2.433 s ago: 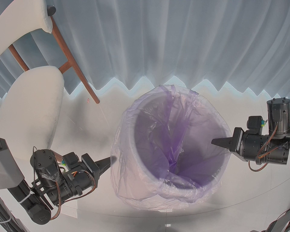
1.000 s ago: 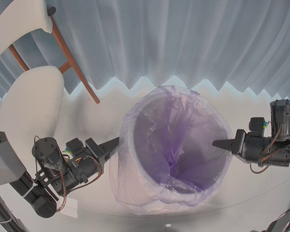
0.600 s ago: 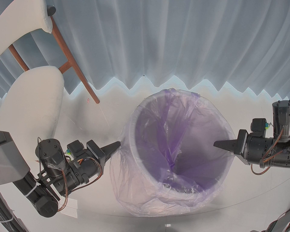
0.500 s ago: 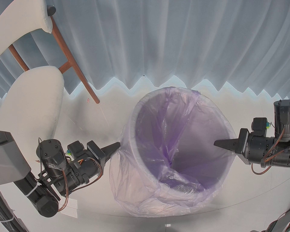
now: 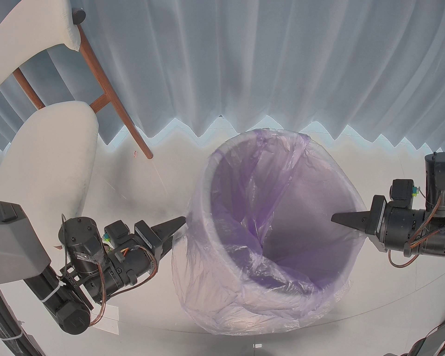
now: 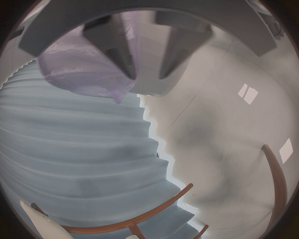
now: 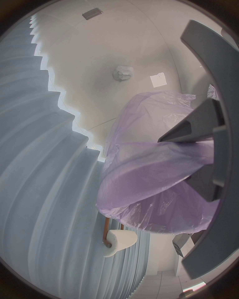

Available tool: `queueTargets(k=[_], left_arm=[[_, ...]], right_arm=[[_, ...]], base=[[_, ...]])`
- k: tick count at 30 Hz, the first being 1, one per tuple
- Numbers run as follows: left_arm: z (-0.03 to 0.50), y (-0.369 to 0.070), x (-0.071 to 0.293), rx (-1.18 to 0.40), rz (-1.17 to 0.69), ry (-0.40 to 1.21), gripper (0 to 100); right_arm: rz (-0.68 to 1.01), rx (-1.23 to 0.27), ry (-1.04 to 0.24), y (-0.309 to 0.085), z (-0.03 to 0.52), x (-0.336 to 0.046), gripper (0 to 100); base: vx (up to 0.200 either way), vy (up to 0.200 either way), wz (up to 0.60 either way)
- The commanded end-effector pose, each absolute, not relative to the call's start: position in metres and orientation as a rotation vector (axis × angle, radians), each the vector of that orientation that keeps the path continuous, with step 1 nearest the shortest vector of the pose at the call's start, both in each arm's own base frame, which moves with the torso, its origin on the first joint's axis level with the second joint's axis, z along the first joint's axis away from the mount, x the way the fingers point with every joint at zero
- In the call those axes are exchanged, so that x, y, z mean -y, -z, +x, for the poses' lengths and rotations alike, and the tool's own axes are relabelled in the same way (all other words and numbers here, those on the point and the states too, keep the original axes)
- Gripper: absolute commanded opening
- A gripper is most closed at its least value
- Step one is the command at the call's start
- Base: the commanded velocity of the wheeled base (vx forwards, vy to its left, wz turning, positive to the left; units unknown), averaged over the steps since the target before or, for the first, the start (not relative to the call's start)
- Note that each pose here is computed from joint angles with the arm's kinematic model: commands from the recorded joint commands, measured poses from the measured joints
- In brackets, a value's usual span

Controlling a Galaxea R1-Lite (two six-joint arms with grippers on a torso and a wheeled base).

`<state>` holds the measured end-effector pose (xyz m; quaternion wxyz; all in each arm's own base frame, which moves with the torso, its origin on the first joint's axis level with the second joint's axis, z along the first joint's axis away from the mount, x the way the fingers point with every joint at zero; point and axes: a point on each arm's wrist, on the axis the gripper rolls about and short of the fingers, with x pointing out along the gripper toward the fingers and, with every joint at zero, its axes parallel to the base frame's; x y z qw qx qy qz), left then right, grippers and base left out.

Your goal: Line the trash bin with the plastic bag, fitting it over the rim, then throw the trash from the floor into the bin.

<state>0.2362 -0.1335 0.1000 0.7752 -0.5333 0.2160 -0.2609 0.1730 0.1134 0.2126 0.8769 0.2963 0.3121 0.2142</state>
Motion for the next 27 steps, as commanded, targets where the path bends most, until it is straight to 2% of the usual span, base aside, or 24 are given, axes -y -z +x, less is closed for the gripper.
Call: queueTargets(k=[1,10,12,16,19,23,27], left_arm=[[0.235,-0.102,0.13,-0.451,-1.155,0.556,100],[0.213,-0.127,0.11,-0.319,-1.178,0.505,100],[0.203,-0.145,0.088,-0.201,-1.214,0.471,100],[0.188,-0.159,0.074,-0.134,-1.261,0.478,100],[0.172,-0.16,0.072,-0.151,-1.293,0.506,100],[0.138,-0.151,0.08,-0.26,-1.287,0.586,100],[0.128,-0.157,0.076,-0.235,-1.304,0.622,100]], right_arm=[[0.615,-0.656,-0.44,-0.211,0.174,-0.113,0],[0.601,-0.656,-0.397,-0.203,0.189,-0.112,0],[0.561,-0.633,-0.4,-0.195,0.202,-0.115,0],[0.517,-0.625,-0.399,-0.182,0.217,-0.12,0],[0.503,-0.625,-0.391,-0.169,0.231,-0.124,0],[0.502,-0.626,-0.386,-0.154,0.248,-0.132,0],[0.502,-0.62,-0.387,-0.142,0.262,-0.139,0]], base=[[0.0,0.0,0.0],[0.0,0.0,0.0],[0.0,0.0,0.0],[0.0,0.0,0.0],[0.0,0.0,0.0],[0.0,0.0,0.0],[0.0,0.0,0.0]])
